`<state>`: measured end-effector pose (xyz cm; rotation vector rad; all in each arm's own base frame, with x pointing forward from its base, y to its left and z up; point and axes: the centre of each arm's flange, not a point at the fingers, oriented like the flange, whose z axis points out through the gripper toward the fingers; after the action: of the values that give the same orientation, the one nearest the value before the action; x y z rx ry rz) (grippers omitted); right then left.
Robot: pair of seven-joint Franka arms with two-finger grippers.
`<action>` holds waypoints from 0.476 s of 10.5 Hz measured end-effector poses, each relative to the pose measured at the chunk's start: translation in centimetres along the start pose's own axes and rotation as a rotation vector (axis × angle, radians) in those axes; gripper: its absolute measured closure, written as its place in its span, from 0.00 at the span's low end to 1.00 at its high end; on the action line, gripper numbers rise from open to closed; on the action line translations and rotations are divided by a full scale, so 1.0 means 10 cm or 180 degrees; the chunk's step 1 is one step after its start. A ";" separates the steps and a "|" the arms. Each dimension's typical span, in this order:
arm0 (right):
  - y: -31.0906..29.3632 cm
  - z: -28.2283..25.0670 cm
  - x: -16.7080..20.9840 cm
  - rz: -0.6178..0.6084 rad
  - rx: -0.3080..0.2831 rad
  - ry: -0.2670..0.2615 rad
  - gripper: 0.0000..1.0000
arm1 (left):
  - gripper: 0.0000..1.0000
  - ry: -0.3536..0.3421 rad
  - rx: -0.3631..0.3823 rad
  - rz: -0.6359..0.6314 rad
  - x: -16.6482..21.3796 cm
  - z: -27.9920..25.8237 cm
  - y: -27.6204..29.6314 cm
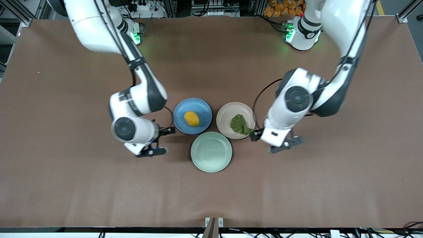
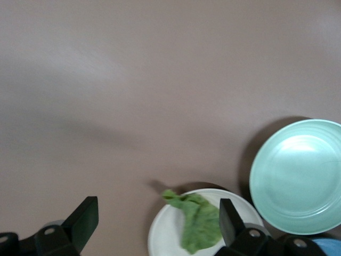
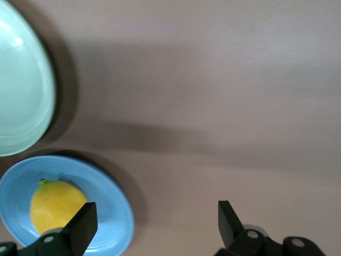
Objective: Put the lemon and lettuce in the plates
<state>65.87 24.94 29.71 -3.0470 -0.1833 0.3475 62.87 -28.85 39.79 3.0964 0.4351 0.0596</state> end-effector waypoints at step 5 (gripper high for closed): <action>1.06 -0.34 0.12 -0.0231 -0.0298 0.0113 0.00 | 0.00 0.0130 0.0216 0.0309 0.20 -1.24 -0.99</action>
<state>68.94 14.44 31.94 -3.1256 -0.3161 0.2876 61.56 -18.63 52.08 3.1865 0.2934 0.1115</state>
